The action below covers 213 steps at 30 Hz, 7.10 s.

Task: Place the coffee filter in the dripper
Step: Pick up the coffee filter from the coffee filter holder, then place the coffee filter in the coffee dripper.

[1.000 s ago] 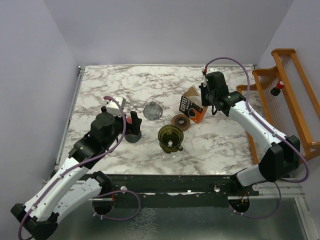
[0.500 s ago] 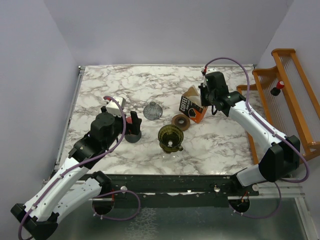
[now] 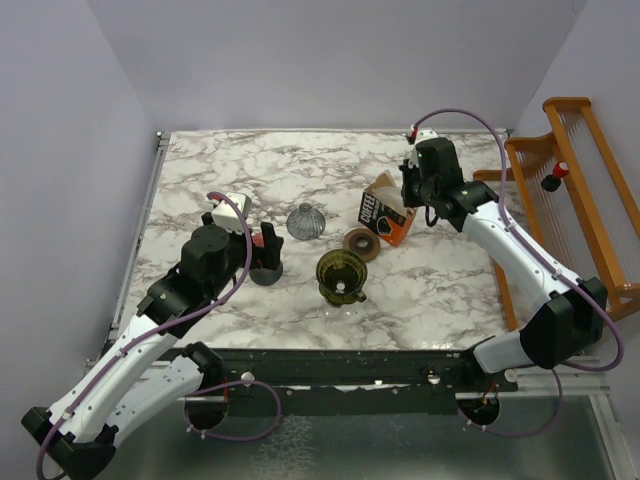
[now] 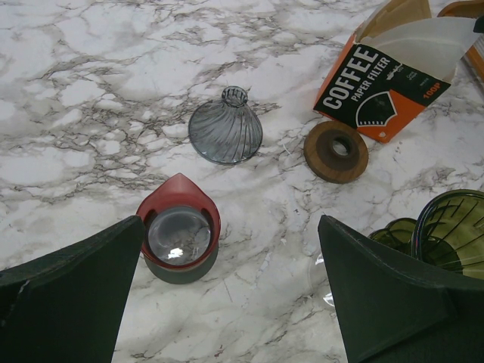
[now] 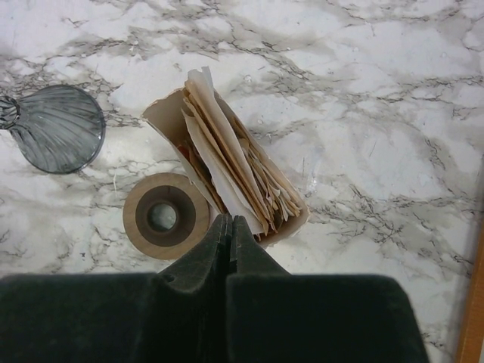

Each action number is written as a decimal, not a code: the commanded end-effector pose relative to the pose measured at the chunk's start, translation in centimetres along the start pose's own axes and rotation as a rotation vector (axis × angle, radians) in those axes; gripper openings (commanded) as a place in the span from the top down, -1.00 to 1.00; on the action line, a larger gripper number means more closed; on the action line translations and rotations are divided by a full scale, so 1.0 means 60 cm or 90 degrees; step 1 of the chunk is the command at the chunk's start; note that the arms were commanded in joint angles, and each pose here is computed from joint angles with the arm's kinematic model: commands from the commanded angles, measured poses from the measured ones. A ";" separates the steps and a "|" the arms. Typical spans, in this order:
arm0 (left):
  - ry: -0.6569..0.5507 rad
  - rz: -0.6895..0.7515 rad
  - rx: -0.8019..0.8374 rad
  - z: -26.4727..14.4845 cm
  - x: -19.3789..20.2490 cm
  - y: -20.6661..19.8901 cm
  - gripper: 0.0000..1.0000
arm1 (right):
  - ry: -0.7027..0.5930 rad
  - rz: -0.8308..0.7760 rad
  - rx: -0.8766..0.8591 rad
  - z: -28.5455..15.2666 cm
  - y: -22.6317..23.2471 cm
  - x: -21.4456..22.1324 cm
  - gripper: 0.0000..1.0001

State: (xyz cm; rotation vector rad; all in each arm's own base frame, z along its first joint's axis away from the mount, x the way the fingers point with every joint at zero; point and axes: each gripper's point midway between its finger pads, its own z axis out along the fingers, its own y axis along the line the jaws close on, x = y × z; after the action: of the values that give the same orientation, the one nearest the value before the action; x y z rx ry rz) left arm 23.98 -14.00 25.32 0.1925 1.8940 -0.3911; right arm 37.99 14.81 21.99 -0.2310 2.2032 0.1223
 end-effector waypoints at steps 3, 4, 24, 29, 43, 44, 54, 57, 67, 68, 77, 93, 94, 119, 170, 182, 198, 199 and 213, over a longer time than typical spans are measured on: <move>-0.008 0.003 -0.013 0.000 -0.001 0.008 -0.97 | -0.023 0.005 -0.014 -0.026 0.002 -0.027 0.99; -0.007 0.004 -0.014 0.001 0.000 0.009 -0.97 | -0.027 0.006 -0.016 -0.029 0.003 -0.031 0.99; 0.000 0.000 -0.006 0.004 0.002 0.004 -0.97 | -0.121 0.029 -0.115 -0.123 0.040 -0.120 0.99; -0.009 -0.009 0.015 0.006 -0.025 -0.013 -0.97 | -0.148 0.035 -0.179 -0.156 0.066 -0.146 0.99; -0.058 -0.138 0.211 -0.008 -0.113 -0.128 -0.97 | -0.242 0.058 -0.439 -0.281 0.166 -0.222 0.99; -0.061 -0.151 0.230 -0.011 -0.119 -0.137 -0.97 | -0.248 0.059 -0.457 -0.290 0.172 -0.227 0.99; -0.093 -0.303 0.414 -0.043 -0.157 -0.214 -0.97 | -0.271 0.084 -0.604 -0.343 0.228 -0.255 0.99; -0.091 -0.343 0.449 -0.049 -0.160 -0.226 -0.97 | -0.282 0.088 -0.634 -0.356 0.247 -0.262 0.99; -0.141 -0.435 0.545 -0.079 -0.189 -0.244 -0.97 | -0.296 0.104 -0.725 -0.405 0.312 -0.273 0.99; -0.147 -0.440 0.552 -0.082 -0.192 -0.244 -0.97 | -0.299 0.106 -0.732 -0.411 0.317 -0.274 0.99; -0.196 -0.481 0.595 -0.104 -0.212 -0.241 -0.97 | -0.307 0.110 -0.800 -0.464 0.362 -0.278 0.99; -0.264 -0.507 0.664 -0.146 -0.250 -0.241 -0.62 | -0.324 0.146 -0.798 -0.489 0.352 -0.263 0.99; -0.264 -0.506 0.665 -0.146 -0.249 -0.241 -0.56 | -0.325 0.149 -0.794 -0.488 0.350 -0.262 0.99; -0.211 -0.461 0.657 -0.123 -0.212 -0.254 1.00 | -0.298 0.115 -0.668 -0.452 0.301 -0.196 0.47; 0.115 -0.003 0.731 -0.134 -0.042 -0.293 1.00 | -0.046 -0.212 -0.842 -0.394 0.378 0.009 0.30; 0.100 -0.008 0.679 -0.120 -0.039 -0.280 0.05 | -0.098 -0.230 -0.812 -0.408 0.364 0.002 0.99; 0.021 -0.077 0.732 -0.147 -0.058 -0.292 -0.16 | -0.181 -0.090 -0.849 -0.444 0.374 -0.040 0.99; 0.024 -0.079 0.734 -0.146 -0.056 -0.292 -0.09 | -0.186 -0.084 -0.848 -0.444 0.374 -0.043 0.99; 0.025 -0.071 0.763 -0.159 -0.059 -0.297 1.00 | -0.199 -0.066 -0.834 -0.445 0.370 -0.049 0.99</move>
State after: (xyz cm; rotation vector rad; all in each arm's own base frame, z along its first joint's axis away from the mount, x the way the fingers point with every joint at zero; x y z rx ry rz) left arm 11.95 -27.08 34.50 0.8294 1.5186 -1.5436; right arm 14.29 32.40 39.65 -0.9708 1.5229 1.4293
